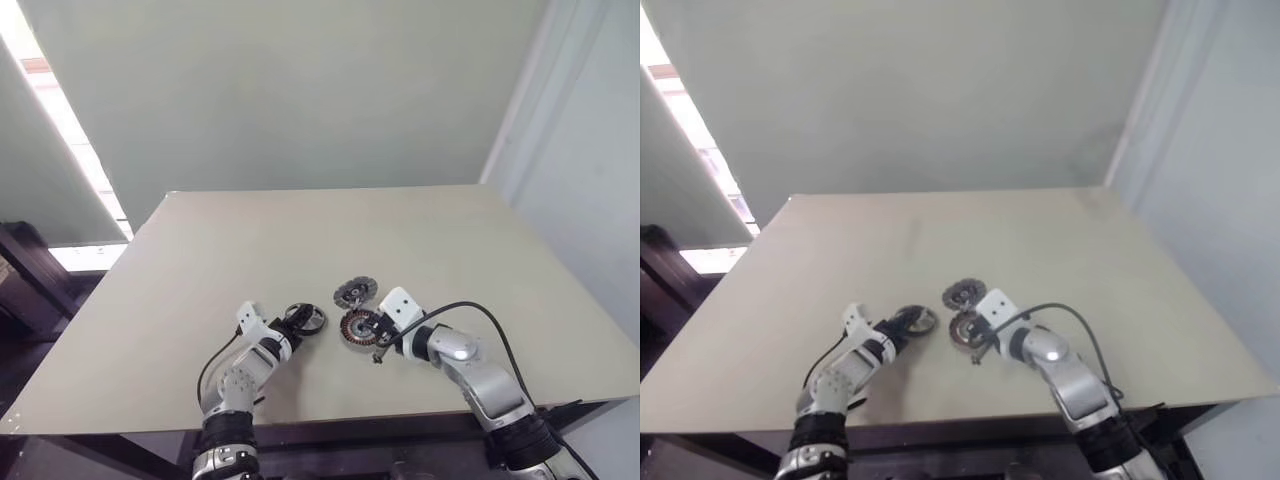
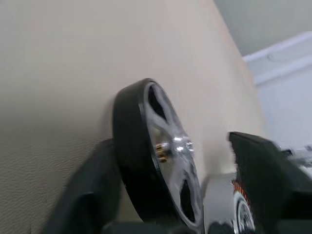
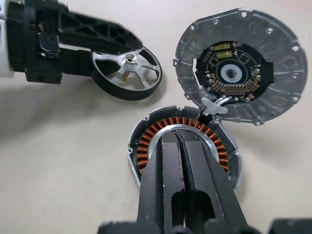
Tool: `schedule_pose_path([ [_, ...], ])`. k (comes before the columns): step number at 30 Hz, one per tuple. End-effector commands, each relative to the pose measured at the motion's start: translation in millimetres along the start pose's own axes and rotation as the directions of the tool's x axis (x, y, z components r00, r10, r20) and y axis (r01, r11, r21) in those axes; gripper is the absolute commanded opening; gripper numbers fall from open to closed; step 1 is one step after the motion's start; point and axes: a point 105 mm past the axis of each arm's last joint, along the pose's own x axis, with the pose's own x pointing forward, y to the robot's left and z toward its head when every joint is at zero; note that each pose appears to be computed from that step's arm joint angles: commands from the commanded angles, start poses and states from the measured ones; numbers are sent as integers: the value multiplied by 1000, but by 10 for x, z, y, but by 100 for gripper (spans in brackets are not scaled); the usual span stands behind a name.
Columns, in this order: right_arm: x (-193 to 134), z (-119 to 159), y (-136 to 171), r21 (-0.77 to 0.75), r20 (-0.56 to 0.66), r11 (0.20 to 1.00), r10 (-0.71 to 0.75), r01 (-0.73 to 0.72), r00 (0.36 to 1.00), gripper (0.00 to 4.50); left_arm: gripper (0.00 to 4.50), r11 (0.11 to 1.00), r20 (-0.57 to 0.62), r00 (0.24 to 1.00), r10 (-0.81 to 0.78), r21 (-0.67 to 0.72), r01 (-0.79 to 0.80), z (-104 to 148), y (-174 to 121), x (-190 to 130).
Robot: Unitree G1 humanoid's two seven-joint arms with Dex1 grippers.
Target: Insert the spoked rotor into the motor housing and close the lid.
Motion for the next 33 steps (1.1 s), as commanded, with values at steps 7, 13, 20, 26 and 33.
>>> schedule_pose_path([
  [7, -73, 129, -60, -30, 43, 999, -26, 28, 999, 0, 104, 1000, 38, 999, -12, -18, 13, 119, -28, -20],
  [13, -110, 115, -80, -14, 39, 999, -36, 37, 999, 0, 104, 985, 52, 990, -130, -111, 135, 215, -79, -275],
  [20, -188, 33, -167, 0, 17, 997, -73, 73, 997, 0, 104, 934, -53, 951, -303, -213, 286, 152, -244, -632],
  [26, -238, -24, -231, 2, -1, 995, -104, 104, 995, 0, 104, 891, -206, 891, -404, -307, 333, -245, -453, -741],
  [33, -283, -73, -233, 6, -26, 994, -111, 112, 993, 0, 104, 862, -175, 876, -450, -342, 374, -302, -633, -543],
])
